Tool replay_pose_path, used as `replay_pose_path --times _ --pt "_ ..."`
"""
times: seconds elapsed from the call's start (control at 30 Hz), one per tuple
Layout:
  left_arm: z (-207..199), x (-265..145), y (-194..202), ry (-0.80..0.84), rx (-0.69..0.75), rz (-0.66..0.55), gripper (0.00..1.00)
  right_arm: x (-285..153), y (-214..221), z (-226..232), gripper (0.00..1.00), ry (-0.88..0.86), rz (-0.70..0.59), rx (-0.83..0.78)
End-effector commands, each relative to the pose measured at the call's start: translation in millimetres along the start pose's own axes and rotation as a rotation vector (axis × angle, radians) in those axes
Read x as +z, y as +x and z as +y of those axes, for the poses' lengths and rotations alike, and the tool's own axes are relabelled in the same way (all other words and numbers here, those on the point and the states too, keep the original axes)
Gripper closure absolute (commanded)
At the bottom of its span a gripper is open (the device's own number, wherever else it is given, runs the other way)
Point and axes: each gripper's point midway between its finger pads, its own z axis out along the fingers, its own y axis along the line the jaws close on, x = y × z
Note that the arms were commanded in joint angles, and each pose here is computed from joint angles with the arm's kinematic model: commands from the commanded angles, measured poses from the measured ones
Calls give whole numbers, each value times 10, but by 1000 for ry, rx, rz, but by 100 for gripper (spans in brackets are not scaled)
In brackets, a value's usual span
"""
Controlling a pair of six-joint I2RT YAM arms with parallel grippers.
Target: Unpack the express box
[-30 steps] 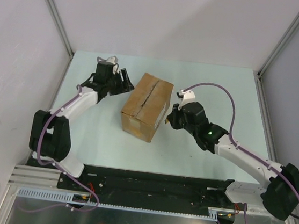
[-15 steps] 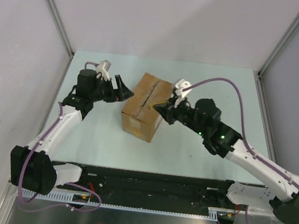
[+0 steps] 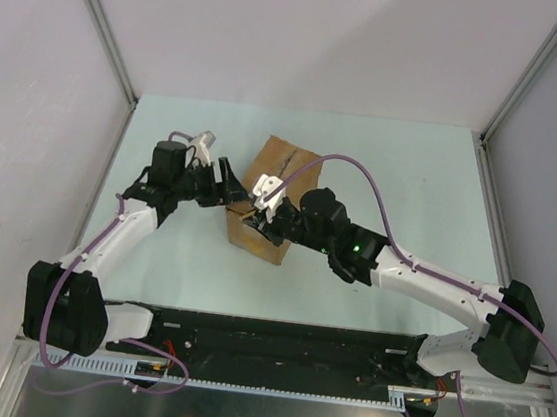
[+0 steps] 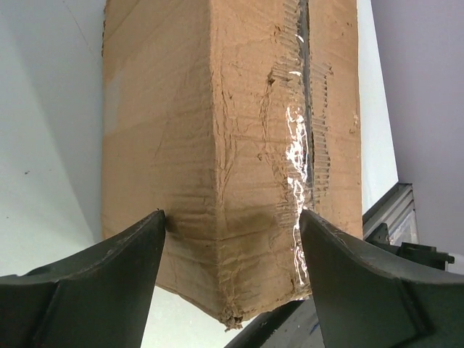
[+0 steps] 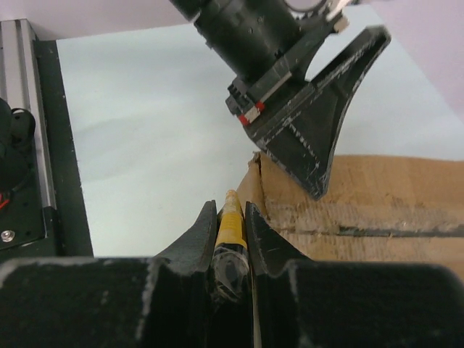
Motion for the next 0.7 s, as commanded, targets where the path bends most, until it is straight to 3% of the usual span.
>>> replay_pose_path --times 0.0,0.67 --pt "-53 -20 25 32 16 -2 21 24 -565 -117 100 58 -160 -121" --pt "121 18 124 -32 25 35 23 280 -257 -257 100 105 -88 -215"
